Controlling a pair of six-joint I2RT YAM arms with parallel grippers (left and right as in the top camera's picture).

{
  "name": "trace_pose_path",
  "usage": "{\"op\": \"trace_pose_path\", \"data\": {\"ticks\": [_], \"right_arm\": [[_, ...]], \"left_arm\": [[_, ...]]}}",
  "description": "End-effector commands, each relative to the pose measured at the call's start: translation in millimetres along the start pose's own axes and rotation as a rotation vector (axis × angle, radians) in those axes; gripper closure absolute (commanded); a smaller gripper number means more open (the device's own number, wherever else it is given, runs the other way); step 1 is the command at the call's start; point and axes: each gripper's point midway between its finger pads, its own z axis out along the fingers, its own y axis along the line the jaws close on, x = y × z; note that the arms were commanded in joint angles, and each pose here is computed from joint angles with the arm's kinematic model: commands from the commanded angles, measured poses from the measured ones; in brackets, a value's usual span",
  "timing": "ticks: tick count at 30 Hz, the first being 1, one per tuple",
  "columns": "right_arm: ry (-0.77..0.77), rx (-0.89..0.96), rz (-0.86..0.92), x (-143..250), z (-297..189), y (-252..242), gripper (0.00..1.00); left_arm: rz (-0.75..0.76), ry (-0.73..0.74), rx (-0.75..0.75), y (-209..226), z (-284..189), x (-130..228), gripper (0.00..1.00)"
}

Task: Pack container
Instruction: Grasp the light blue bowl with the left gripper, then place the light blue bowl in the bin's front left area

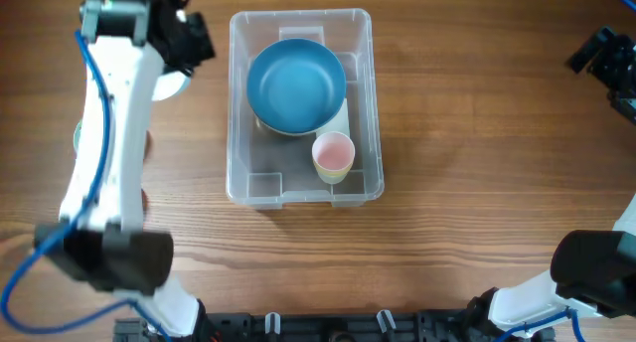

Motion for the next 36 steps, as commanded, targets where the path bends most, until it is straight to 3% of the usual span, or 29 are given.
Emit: {"op": "trace_pose_path", "data": {"ticks": [1,6,10,20,21,22,25,31,34,36], "right_arm": [[0.015,-0.006,0.001,1.3,4.4,0.8,0.01],[0.016,-0.006,0.001,1.4,4.4,0.8,0.0],[0.02,-0.023,0.0,2.2,4.3,3.8,0.0],[0.022,-0.023,0.001,2.6,4.3,3.5,0.01],[0.023,-0.023,0.001,2.8,4.3,3.5,0.0],[0.022,-0.023,0.001,2.7,4.3,3.5,0.01],[0.022,-0.023,0.001,2.7,4.3,3.5,0.01],[0.022,-0.022,0.001,2.7,4.3,3.4,0.0],[0.022,-0.022,0.0,2.6,4.3,3.4,0.0],[0.022,-0.022,0.0,2.6,4.3,3.4,0.0]], "left_arm": [[0.221,0.106,0.038,-49.6,-21.9,55.4,0.96],[0.415,0.199,0.07,-107.1,-15.6,118.9,0.96],[0.448,0.265,0.078,-126.7,19.4,158.9,0.96],[0.468,0.347,0.047,-116.3,73.3,200.8,0.94],[0.468,0.35,0.045,-115.6,73.7,201.7,0.88],[0.469,0.35,0.045,-115.6,73.7,201.6,0.7],[0.468,0.35,0.044,-115.1,73.9,201.0,0.51],[0.442,0.314,0.062,-114.3,60.2,185.8,0.49],[0.393,0.149,0.049,-101.7,11.3,137.7,0.45],[0.321,0.012,0.021,-77.6,-24.8,100.6,0.3]]}}
